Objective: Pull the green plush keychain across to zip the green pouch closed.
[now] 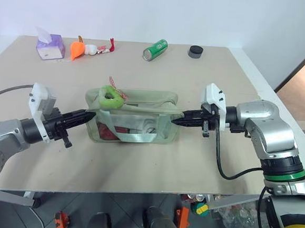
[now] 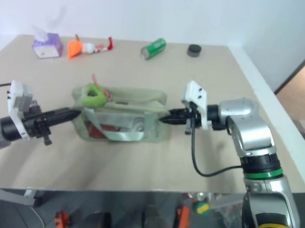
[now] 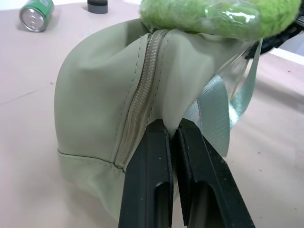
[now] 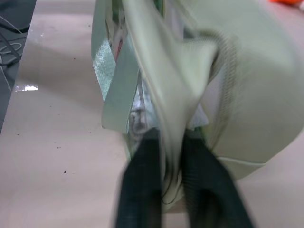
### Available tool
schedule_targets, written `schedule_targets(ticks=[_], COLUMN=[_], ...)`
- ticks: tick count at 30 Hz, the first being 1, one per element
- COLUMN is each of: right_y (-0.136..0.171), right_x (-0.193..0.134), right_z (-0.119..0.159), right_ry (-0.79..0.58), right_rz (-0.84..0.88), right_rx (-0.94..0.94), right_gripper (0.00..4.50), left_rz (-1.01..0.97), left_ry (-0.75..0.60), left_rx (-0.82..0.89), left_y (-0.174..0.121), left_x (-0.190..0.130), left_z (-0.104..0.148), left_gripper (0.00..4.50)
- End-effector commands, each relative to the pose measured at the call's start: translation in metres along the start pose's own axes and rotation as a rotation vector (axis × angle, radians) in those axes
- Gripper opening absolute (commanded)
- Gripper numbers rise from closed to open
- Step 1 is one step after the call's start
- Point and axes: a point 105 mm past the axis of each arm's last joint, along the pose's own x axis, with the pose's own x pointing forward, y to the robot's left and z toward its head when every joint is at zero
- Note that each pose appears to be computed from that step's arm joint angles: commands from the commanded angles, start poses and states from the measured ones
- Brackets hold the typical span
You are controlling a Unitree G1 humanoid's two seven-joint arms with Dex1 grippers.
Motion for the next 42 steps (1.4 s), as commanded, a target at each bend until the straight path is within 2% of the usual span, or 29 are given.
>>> schedule_targets(ticks=[1, 4, 8, 13, 16, 19, 23, 25, 33, 42], right_y=[-0.003, -0.003, -0.010, -0.008, 0.002, 0.016, 0.026, 0.024, 0.020, 0.013], right_x=[-0.008, -0.018, -0.042, -0.068, -0.053, -0.022, 0.017, 0.030, 0.051, 0.071], right_z=[0.014, 0.022, 0.046, 0.106, 0.125, 0.122, 0.093, 0.086, 0.115, 0.127], right_ry=[-0.031, -0.057, -0.141, -0.379, -0.401, -0.312, -0.096, -0.043, -0.120, -0.192], right_rz=[-0.007, -0.002, -0.042, -0.007, 0.038, 0.069, 0.074, 0.056, 0.028, 0.007], right_rx=[-0.010, 0.011, -0.007, -0.022, -0.088, -0.192, -0.393, -0.483, -0.615, -0.628], right_gripper=[2.08, 3.11, 4.45, 4.45, 4.45, 4.45, 4.45, 4.45, 4.45, 4.45], left_rz=[0.000, 0.006, 0.013, 0.010, 0.008, 0.004, -0.005, -0.003, -0.013, -0.009], left_ry=[0.016, 0.013, -0.007, -0.017, -0.011, -0.012, -0.017, -0.017, -0.021, -0.020], left_rx=[0.011, 0.015, 0.021, 0.021, 0.023, 0.026, 0.031, 0.033, 0.035, 0.037], left_y=[-0.002, 0.000, 0.001, 0.001, 0.002, 0.002, 0.001, 0.002, 0.001, 0.001], left_x=[0.003, 0.004, 0.005, 0.006, 0.008, 0.009, 0.012, 0.013, 0.016, 0.017], left_z=[-0.007, -0.009, -0.008, -0.007, -0.009, -0.009, -0.008, -0.009, -0.009, -0.011], left_gripper=[0.00, 0.00, 0.00, 0.00, 0.00, 0.00, 0.00, 0.00, 0.00, 0.00])
